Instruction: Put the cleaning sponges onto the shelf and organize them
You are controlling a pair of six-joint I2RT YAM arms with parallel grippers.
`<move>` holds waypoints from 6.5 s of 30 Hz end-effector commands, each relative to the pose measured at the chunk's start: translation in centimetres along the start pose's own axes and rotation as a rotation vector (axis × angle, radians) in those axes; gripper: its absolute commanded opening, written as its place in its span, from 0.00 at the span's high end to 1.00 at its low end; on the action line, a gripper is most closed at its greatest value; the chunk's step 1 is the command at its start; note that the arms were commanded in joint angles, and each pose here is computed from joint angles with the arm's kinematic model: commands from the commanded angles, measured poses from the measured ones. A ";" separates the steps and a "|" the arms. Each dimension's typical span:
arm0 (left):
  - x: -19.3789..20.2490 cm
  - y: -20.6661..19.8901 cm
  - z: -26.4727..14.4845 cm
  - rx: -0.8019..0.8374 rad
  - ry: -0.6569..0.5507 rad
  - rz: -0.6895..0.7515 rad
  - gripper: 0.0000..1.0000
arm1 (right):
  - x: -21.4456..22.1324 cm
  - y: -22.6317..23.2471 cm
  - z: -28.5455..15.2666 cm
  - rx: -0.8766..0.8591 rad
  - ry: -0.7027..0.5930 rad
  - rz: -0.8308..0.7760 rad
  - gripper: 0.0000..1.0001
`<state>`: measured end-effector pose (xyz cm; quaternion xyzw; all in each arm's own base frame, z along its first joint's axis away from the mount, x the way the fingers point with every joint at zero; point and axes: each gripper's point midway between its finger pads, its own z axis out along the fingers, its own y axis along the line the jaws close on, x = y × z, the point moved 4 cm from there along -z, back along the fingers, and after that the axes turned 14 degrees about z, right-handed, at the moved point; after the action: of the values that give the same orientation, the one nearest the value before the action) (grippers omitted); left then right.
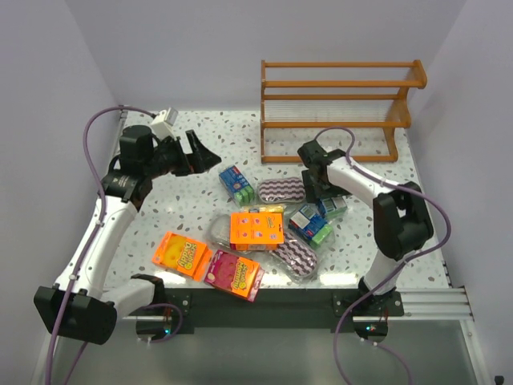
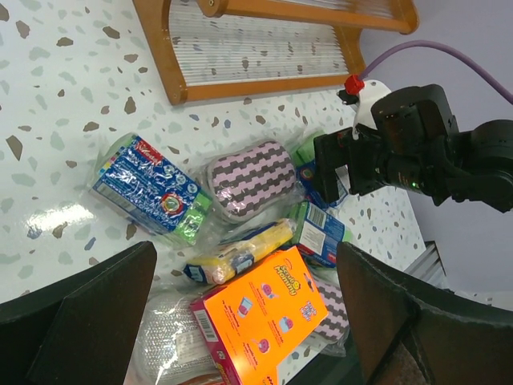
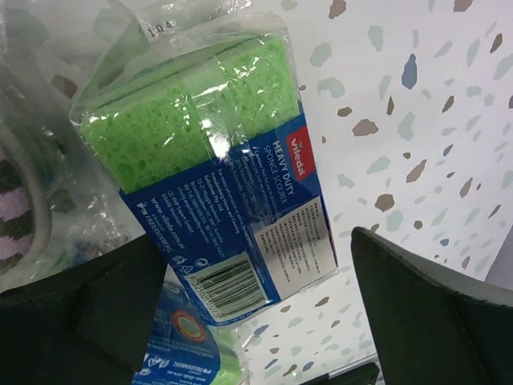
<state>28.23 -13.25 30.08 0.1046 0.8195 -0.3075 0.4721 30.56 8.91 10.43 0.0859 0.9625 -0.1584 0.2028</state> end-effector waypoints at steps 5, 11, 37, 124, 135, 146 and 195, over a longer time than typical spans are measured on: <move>-0.6 0.0 0.3 0.004 -0.038 0.034 0.00 | -1.4 -0.7 0.8 0.158 -0.043 0.070 0.02; 0.1 0.2 0.3 -0.003 -0.028 0.024 0.00 | -1.9 -0.5 0.4 0.140 -0.038 0.109 0.02; -0.2 0.0 0.3 0.010 -0.058 0.008 0.00 | -1.9 -4.7 -3.5 0.185 -0.077 0.158 0.11; 0.9 0.5 -0.3 -0.025 -0.025 0.054 0.00 | -3.7 -2.8 -4.8 -0.125 0.018 0.538 0.08; 1.0 0.4 -0.3 -0.016 -0.022 0.054 0.00 | -2.5 -4.4 -0.9 -0.388 0.100 1.064 0.19; 1.0 0.6 -0.4 -0.037 -0.012 0.062 0.00 | -2.2 -6.2 1.6 -0.378 0.048 1.272 0.32; 2.1 1.5 0.6 -0.038 0.027 0.055 0.00 | -12.8 -16.7 -3.3 -1.117 -0.181 1.645 1.00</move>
<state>27.79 -12.51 26.55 0.1037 0.8411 -0.2774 0.4526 35.36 -5.80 19.24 0.6359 0.5475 0.4643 0.2832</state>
